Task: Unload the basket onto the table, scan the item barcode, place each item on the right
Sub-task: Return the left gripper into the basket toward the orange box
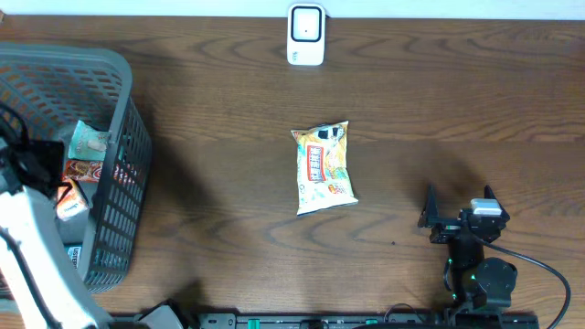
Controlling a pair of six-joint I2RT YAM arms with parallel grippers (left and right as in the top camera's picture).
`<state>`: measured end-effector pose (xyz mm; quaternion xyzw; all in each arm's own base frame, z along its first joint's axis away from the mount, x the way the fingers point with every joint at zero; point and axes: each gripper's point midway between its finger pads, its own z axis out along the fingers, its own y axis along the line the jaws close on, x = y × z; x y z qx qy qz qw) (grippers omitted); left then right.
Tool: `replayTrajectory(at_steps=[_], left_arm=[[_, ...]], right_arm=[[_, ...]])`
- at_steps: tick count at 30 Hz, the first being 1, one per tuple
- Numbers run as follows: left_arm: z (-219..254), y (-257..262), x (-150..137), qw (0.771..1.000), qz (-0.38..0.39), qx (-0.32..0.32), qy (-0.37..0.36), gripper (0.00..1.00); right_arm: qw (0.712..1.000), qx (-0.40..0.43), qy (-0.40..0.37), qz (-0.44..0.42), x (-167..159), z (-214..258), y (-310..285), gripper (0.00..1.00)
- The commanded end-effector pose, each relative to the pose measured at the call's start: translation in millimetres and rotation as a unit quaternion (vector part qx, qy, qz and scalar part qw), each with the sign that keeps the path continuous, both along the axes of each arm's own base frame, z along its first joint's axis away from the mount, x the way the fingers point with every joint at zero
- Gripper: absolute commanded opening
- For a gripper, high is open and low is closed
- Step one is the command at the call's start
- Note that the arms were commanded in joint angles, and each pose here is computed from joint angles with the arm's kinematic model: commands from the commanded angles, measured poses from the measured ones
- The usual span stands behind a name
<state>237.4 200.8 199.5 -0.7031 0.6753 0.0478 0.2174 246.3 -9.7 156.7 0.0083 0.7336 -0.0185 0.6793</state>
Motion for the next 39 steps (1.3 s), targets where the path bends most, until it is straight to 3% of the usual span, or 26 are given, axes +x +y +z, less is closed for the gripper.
replayTrajectory(at_steps=[1, 13, 22, 39], left_arm=[[-38.1, 5.5, -6.0, 0.996, 0.080, -0.034, 0.031, 0.98], [-106.5, 21.1, -5.2, 0.984, 0.136, -0.052, 0.107, 0.99], [-123.9, 26.0, -19.3, 0.976, 0.187, -0.055, 0.101, 0.99], [-123.2, 63.3, -6.8, 0.980, 0.195, -0.018, 0.039, 1.00]], right_arm=[[1.000, -0.008, 0.002, -0.003, -0.2, -1.0, -1.9, 0.99], [1.000, -0.008, 0.002, -0.003, -0.2, -1.0, -1.9, 0.99], [1.000, -0.008, 0.002, -0.003, -0.2, -1.0, -1.9, 0.99], [1.000, -0.008, 0.002, -0.003, -0.2, -1.0, -1.9, 0.99]])
